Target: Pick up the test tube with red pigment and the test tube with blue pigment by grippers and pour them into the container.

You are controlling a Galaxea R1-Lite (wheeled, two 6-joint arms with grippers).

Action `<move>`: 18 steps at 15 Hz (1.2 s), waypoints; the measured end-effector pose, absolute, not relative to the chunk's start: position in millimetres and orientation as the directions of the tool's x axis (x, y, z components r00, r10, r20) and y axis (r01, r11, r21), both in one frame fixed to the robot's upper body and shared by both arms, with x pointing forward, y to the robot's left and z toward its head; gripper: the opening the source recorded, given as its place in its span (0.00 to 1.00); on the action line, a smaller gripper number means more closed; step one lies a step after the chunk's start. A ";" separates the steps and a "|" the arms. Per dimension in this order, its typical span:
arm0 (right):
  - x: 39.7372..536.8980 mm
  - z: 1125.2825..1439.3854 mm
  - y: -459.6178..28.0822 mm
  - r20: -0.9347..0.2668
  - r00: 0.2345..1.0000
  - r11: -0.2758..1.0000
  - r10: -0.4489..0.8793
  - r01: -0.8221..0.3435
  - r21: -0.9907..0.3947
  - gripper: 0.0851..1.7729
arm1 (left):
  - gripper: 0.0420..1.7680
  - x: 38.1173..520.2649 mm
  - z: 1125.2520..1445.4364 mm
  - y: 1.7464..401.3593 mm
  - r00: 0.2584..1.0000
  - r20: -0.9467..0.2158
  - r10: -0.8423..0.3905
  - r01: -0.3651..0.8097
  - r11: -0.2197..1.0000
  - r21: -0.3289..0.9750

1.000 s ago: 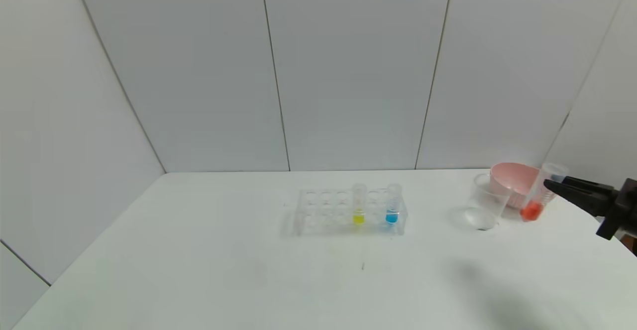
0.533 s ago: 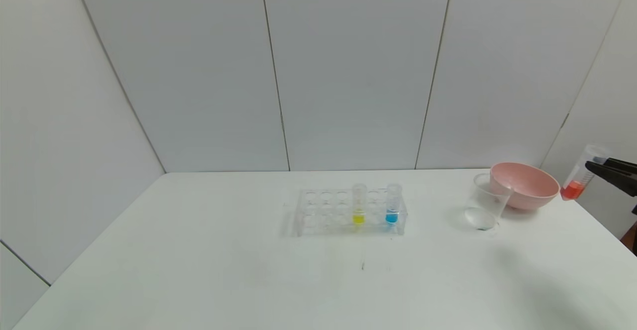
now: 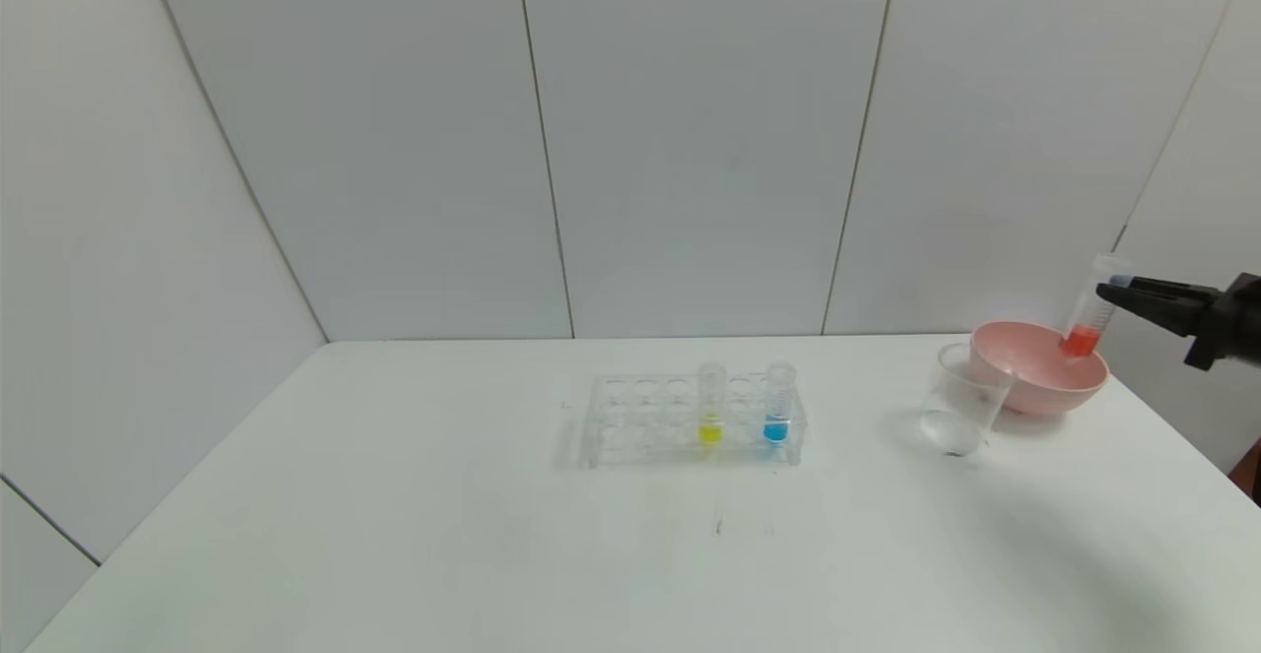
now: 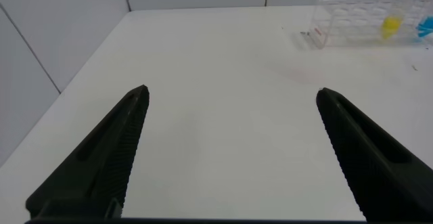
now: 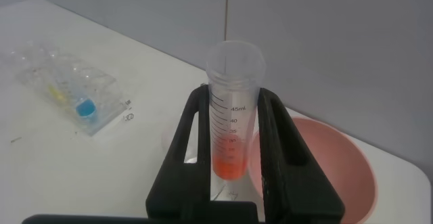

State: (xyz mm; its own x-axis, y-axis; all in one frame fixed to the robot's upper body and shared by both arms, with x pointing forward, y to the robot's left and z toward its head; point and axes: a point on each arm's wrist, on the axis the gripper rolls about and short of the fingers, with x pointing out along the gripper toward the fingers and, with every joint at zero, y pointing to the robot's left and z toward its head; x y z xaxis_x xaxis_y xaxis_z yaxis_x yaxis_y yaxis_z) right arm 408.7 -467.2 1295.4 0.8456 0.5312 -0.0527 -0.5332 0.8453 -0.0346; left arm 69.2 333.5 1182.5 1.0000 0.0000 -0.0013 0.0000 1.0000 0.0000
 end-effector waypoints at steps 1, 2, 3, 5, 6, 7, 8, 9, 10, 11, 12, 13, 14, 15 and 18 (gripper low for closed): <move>418.9 1299.0 -467.5 -0.085 0.852 0.852 0.516 -0.521 -0.052 0.24 | 1.00 69.2 1182.4 333.5 1.000 -0.002 0.000 0.000 1.000 0.000; 429.8 1303.0 -468.6 -0.121 0.861 0.858 0.495 -0.506 -0.089 0.24 | 1.00 69.2 1182.4 333.5 1.000 -0.002 0.000 0.000 1.000 0.000; 439.5 1306.2 -469.3 -0.151 0.865 0.860 0.478 -0.496 -0.117 0.24 | 1.00 69.2 1182.4 333.5 1.000 -0.002 0.000 0.000 1.000 0.000; 455.5 1309.8 -468.0 -0.220 0.858 0.859 0.465 -0.497 -0.122 0.24 | 1.00 69.2 1182.4 333.5 1.000 -0.002 0.000 0.000 1.000 0.000; 460.3 1310.1 -465.8 -0.265 0.845 0.855 0.464 -0.506 -0.116 0.24 | 1.00 69.2 1182.4 333.5 1.000 -0.002 0.000 0.000 1.000 0.000; 463.6 1311.1 -463.4 -0.311 0.831 0.849 0.461 -0.515 -0.120 0.24 | 1.00 69.2 1182.4 333.5 1.000 -0.002 0.000 0.000 1.000 0.000; 465.4 1313.3 -460.2 -0.358 0.814 0.840 0.456 -0.527 -0.129 0.24 | 1.00 69.2 1182.4 333.5 1.000 -0.002 0.000 0.000 1.000 0.000; 465.6 1315.7 -457.3 -0.401 0.794 0.828 0.457 -0.544 -0.136 0.24 | 1.00 69.2 1182.4 333.5 1.000 -0.002 0.000 0.000 1.000 0.000; 465.0 1319.0 -455.3 -0.437 0.774 0.810 0.459 -0.566 -0.151 0.24 | 1.00 69.2 1182.3 333.5 1.000 -0.003 0.000 0.000 1.000 0.000; 464.4 1323.2 -453.8 -0.468 0.753 0.786 0.463 -0.593 -0.176 0.24 | 1.00 69.2 1182.4 333.5 1.000 -0.002 0.000 0.000 1.000 0.000; 464.4 1326.9 -453.2 -0.493 0.739 0.765 0.460 -0.611 -0.202 0.24 | 1.00 69.2 1182.4 333.5 1.000 -0.002 0.000 0.000 1.000 0.000; 465.4 1331.2 -453.2 -0.515 0.733 0.751 0.446 -0.618 -0.230 0.24 | 1.00 69.2 1182.4 333.5 1.000 -0.002 0.000 0.000 1.000 0.000; 467.1 1335.0 -453.9 -0.534 0.728 0.741 0.430 -0.623 -0.251 0.24 | 1.00 69.2 1182.4 333.5 1.000 -0.002 0.000 0.000 1.000 0.000; 468.2 1337.4 -454.3 -0.550 0.719 0.727 0.425 -0.633 -0.265 0.24 | 1.00 69.2 1182.4 333.5 1.000 -0.002 0.000 0.000 1.000 0.000; 471.7 1339.3 -455.4 -0.594 0.679 0.680 0.432 -0.678 -0.281 0.24 | 1.00 69.2 1182.4 333.5 1.000 -0.002 0.000 0.000 1.000 0.000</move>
State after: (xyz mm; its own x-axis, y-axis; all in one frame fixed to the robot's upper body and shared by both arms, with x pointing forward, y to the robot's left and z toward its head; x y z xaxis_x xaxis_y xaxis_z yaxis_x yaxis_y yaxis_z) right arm 471.7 -455.4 1339.3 0.6791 0.4316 -0.5938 -0.6775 0.6798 -0.2808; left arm 69.2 333.5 1182.4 1.0000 0.0000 -0.0021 0.0000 1.0000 0.0000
